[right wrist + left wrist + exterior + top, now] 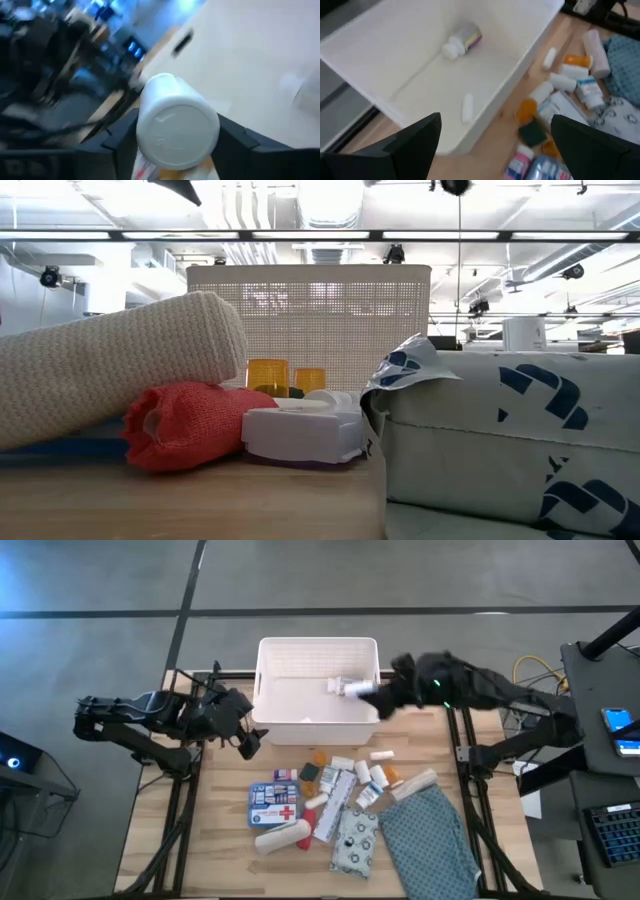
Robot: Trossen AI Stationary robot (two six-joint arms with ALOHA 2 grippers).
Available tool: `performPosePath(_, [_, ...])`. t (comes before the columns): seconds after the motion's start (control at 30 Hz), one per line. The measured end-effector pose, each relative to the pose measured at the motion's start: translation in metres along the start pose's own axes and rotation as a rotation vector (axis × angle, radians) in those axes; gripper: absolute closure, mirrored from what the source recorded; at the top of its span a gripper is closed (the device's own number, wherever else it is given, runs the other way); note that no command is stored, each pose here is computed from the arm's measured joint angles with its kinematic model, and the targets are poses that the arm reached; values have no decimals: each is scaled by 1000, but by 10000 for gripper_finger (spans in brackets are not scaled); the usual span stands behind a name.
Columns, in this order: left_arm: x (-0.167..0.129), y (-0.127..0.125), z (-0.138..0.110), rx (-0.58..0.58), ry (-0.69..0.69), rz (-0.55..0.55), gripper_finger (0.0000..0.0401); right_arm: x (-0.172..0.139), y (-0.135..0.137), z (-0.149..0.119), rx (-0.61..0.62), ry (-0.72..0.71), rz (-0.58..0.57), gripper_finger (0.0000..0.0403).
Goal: Pick & place medical supplies in basket/bin
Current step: Put the white bottle into the white bin, then put the orange bottle into the white bin
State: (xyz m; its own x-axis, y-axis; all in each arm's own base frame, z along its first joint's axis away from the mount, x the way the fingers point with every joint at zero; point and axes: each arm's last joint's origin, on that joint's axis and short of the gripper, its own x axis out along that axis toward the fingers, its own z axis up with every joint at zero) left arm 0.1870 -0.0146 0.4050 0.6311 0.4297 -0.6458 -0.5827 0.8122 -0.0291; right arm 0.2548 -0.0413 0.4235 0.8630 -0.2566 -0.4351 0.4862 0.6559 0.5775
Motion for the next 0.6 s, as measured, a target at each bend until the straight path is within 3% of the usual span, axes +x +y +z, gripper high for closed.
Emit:
performPosePath(0.17, [-11,-1,-17,-17,89,5,49,48,-14,27,-174,55,-169,135])
performPosePath(0.33, [-19,-14,-36,-3,145,-33,49,72,-15,41,-285,179,-265,75])
performPosePath(0.5, [-7,-25,-66,62,208,-20,49,68,11,48,-421,181,-261,45])
performPosePath(0.6, [12,-27,-86,9,246,41,49,51,21,46,-459,152,-373,43])
